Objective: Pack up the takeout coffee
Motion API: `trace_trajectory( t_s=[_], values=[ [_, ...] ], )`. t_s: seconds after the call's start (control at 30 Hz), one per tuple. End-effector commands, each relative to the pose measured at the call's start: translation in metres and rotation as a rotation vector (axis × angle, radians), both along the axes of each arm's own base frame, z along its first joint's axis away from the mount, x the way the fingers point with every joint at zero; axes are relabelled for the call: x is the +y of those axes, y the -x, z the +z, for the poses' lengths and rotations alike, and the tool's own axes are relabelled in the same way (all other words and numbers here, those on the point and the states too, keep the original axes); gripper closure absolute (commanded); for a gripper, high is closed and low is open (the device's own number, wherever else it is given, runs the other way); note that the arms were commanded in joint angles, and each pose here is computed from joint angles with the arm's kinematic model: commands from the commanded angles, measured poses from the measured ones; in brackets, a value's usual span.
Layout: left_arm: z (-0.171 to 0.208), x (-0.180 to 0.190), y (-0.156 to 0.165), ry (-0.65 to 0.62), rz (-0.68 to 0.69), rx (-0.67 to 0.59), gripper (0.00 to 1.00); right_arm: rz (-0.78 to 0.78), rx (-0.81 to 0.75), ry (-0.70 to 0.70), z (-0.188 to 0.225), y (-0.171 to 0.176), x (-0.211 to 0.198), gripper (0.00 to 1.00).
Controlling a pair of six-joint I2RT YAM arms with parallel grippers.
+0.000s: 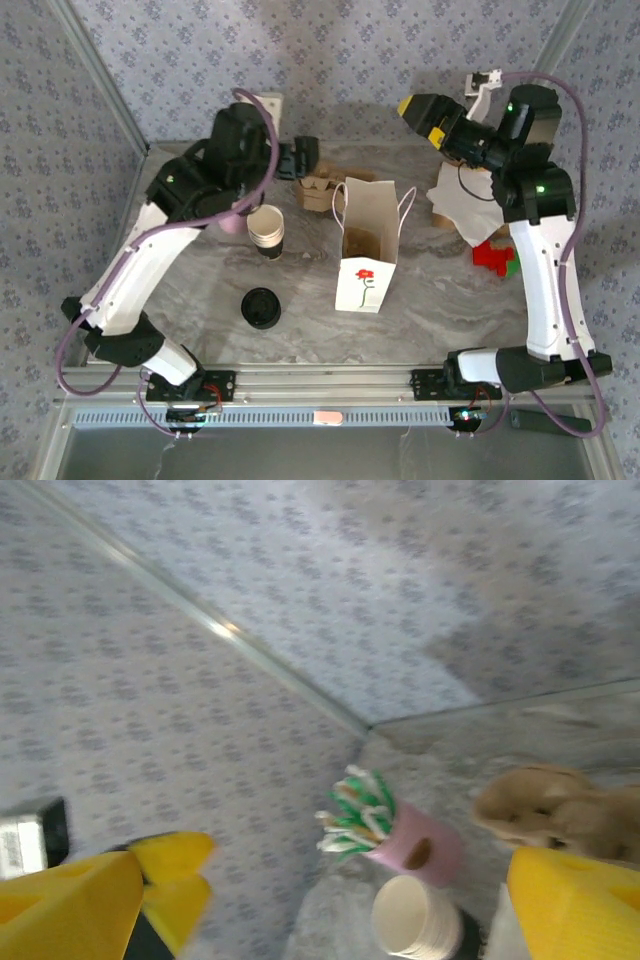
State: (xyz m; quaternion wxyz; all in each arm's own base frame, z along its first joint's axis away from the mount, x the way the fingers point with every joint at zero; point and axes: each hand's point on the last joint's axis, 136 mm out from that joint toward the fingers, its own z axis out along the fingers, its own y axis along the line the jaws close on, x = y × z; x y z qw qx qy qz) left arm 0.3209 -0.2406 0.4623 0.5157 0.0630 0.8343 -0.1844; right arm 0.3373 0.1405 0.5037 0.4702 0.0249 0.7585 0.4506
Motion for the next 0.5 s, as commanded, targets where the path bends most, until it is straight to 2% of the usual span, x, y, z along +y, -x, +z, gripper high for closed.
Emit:
trace_trajectory(
  t_s=[0.0, 0.2, 0.47],
  values=[
    [-0.012, 0.039, -0.013, -0.012, 0.119, 0.064, 0.25, -0.16, 0.17, 0.218, -0.054, -0.009, -0.038, 0.07],
    [-0.057, 0.083, -0.05, -0.055, 0.246, 0.199, 0.37, -0.262, 0.301, 0.331, -0.087, -0.018, -0.071, 0.14],
    [-0.121, 0.096, -0.103, -0.21, 0.288, 0.346, 0.56, -0.235, 0.339, 0.353, -0.113, -0.029, -0.072, 0.21]
  ],
)
